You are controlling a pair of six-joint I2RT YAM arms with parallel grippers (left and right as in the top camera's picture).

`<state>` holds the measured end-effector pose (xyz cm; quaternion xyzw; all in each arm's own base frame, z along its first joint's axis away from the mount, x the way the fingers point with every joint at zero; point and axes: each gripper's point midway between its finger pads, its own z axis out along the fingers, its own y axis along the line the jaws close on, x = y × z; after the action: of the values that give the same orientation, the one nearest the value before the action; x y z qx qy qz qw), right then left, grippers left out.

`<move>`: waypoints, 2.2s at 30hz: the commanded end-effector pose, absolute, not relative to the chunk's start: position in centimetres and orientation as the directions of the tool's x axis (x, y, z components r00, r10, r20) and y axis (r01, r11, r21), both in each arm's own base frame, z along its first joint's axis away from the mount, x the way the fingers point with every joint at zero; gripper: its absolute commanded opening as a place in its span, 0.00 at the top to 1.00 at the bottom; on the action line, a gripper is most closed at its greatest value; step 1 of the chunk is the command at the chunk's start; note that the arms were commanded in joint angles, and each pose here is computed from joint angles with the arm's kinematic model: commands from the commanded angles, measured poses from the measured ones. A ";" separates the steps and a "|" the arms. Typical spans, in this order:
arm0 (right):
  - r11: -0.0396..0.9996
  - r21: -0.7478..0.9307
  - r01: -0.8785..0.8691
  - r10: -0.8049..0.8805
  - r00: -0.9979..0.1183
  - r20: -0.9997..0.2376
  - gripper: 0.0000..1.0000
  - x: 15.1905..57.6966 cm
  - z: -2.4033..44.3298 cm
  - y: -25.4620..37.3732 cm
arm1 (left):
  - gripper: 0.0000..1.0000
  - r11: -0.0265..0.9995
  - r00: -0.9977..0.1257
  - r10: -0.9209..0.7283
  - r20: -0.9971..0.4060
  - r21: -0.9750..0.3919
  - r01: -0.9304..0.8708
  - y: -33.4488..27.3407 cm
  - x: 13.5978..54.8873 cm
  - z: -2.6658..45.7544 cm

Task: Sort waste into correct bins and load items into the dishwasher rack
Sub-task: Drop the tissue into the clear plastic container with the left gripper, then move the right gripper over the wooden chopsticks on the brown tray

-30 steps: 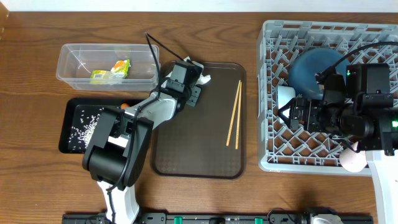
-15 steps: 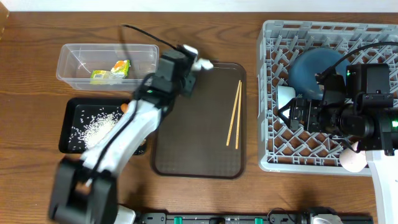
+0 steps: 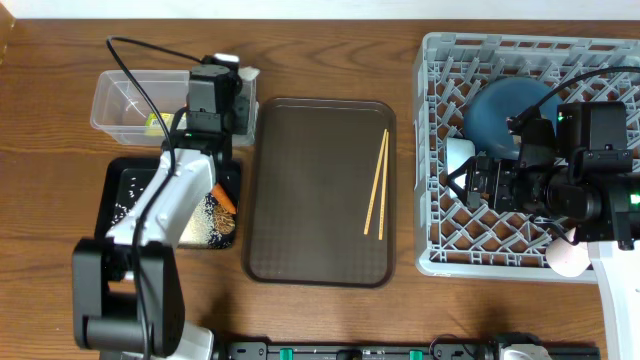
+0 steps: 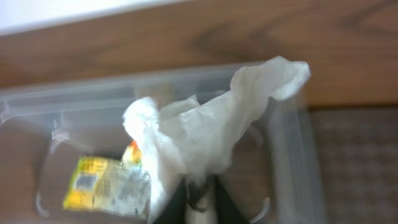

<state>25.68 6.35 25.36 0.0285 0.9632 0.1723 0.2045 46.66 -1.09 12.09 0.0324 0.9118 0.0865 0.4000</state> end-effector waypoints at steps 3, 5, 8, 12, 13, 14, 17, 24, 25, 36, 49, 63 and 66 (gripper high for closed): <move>0.936 0.352 -0.026 0.120 -0.915 -0.385 0.01 25.7 25.5 6.7 | 0.51 0.983 -0.667 0.112 -0.737 0.182 -0.036 -0.7 45.8 14.2; 0.936 0.352 -0.026 0.120 -0.915 -0.385 0.01 25.7 25.5 6.7 | 0.49 0.986 -0.640 0.086 -0.764 0.160 -0.057 -0.6 45.0 16.5; 0.936 0.352 -0.025 0.120 -0.916 -0.384 0.01 25.7 25.5 6.7 | 0.35 0.990 -0.579 0.008 -0.815 0.088 -0.110 -0.5 43.3 20.7; 0.936 0.351 -0.026 0.119 -0.915 -0.385 0.01 25.7 25.5 6.7 | 0.35 0.999 -0.531 -0.039 -0.846 -0.017 -0.046 -2.0 39.9 25.1; 0.936 0.351 -0.026 0.119 -0.915 -0.385 0.01 25.7 25.5 6.7 | 0.35 0.998 -0.534 -0.039 -0.844 -0.056 0.015 -3.1 38.7 25.9; 0.936 0.351 -0.026 0.119 -0.915 -0.385 0.01 25.7 25.5 6.7 | 0.35 0.994 -0.543 -0.038 -0.839 -0.087 0.065 -4.0 37.5 26.3; 0.935 0.353 -0.042 0.105 -0.917 -0.386 0.01 25.7 25.5 7.3 | 0.35 0.978 -0.601 -0.037 -0.798 -0.154 0.144 -5.5 33.6 26.5; 0.946 0.324 -0.031 0.069 -0.953 -0.294 0.14 25.2 23.3 11.9 | 0.28 0.962 -0.801 -0.188 -0.568 -0.271 -0.033 -4.9 25.2 23.0; 0.944 0.329 -0.038 0.055 -0.961 -0.270 0.20 25.3 22.7 13.2 | 0.24 0.961 -0.827 -0.196 -0.527 -0.272 -0.055 -4.8 24.1 22.3; 0.969 0.234 0.083 0.113 -0.987 -0.116 0.31 30.9 11.0 20.9 | 0.02 0.964 -0.925 -0.198 -0.325 -0.237 -0.123 -4.3 19.1 19.6; 0.983 0.118 0.139 0.143 -0.989 -0.029 0.41 33.4 0.1 21.5 | 0.02 0.964 -0.926 -0.197 -0.321 -0.235 -0.124 -4.3 19.2 19.5; 0.988 0.109 0.111 0.112 -0.994 -0.007 0.99 33.3 -1.2 21.7 | 0.02 0.964 -0.926 -0.197 -0.321 -0.236 -0.124 -4.3 19.2 19.5; 0.989 0.136 0.053 0.061 -0.997 -0.053 0.99 33.7 1.1 22.0 | 0.02 0.964 -0.926 -0.197 -0.321 -0.235 -0.124 -4.3 19.2 19.5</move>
<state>33.85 21.87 0.13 0.0575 0.9959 0.0667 0.0211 19.20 -4.21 19.43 -0.0778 0.9763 -0.1009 0.1749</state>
